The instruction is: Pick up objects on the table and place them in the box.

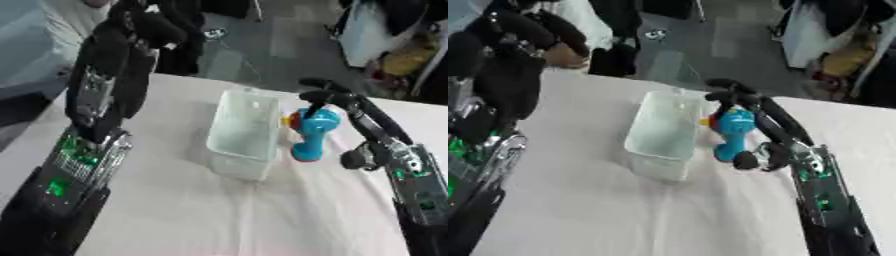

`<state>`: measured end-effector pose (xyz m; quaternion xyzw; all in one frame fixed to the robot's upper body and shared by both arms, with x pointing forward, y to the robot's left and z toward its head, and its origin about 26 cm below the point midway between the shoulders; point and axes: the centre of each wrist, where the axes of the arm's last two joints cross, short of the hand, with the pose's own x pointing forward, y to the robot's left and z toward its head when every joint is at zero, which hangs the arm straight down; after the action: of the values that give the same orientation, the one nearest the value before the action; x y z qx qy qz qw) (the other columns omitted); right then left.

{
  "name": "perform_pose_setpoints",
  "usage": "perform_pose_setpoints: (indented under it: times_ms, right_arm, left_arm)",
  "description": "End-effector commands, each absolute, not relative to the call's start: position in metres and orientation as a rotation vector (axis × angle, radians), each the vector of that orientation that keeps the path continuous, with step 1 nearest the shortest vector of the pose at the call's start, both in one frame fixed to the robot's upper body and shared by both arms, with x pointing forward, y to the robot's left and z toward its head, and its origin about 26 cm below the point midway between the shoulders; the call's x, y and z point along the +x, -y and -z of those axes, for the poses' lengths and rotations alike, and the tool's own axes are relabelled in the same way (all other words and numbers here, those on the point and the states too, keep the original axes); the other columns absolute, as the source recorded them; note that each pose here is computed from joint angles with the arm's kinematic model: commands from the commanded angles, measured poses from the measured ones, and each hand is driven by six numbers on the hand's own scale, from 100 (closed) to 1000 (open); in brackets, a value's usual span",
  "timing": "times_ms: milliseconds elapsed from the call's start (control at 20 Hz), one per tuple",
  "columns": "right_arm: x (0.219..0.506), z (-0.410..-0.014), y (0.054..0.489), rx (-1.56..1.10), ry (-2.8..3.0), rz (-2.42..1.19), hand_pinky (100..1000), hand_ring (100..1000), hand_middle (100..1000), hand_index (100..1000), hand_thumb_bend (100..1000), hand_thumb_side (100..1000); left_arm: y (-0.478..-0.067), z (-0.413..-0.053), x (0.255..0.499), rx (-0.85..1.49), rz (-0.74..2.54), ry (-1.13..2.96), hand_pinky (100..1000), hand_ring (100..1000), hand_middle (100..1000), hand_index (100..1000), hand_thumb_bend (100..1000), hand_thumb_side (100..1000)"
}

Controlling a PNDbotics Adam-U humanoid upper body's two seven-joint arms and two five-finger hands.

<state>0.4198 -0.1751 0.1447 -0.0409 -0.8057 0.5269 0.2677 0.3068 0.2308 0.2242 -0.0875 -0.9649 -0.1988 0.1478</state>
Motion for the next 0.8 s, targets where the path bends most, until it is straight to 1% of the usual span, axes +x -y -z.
perform_pose_setpoints:
  times_ms: [50,350,800]
  right_arm:
    - [0.429,-0.148,0.177,-0.192,2.155,-1.486,865,626,958,892,962,1000]
    - [0.441,-0.130,0.183,-0.271,2.094,-1.445,862,621,960,896,965,1000]
    - [0.460,-0.114,0.188,-0.410,2.040,-1.385,856,610,953,894,965,1000]
  left_arm:
    - [-0.232,-0.231,0.305,-0.251,0.592,2.796,530,582,794,658,269,906]
    - [-0.232,-0.231,0.305,-0.253,0.598,2.794,530,581,794,657,268,907]
    - [-0.232,-0.231,0.305,-0.258,0.608,2.790,527,579,794,657,265,911]
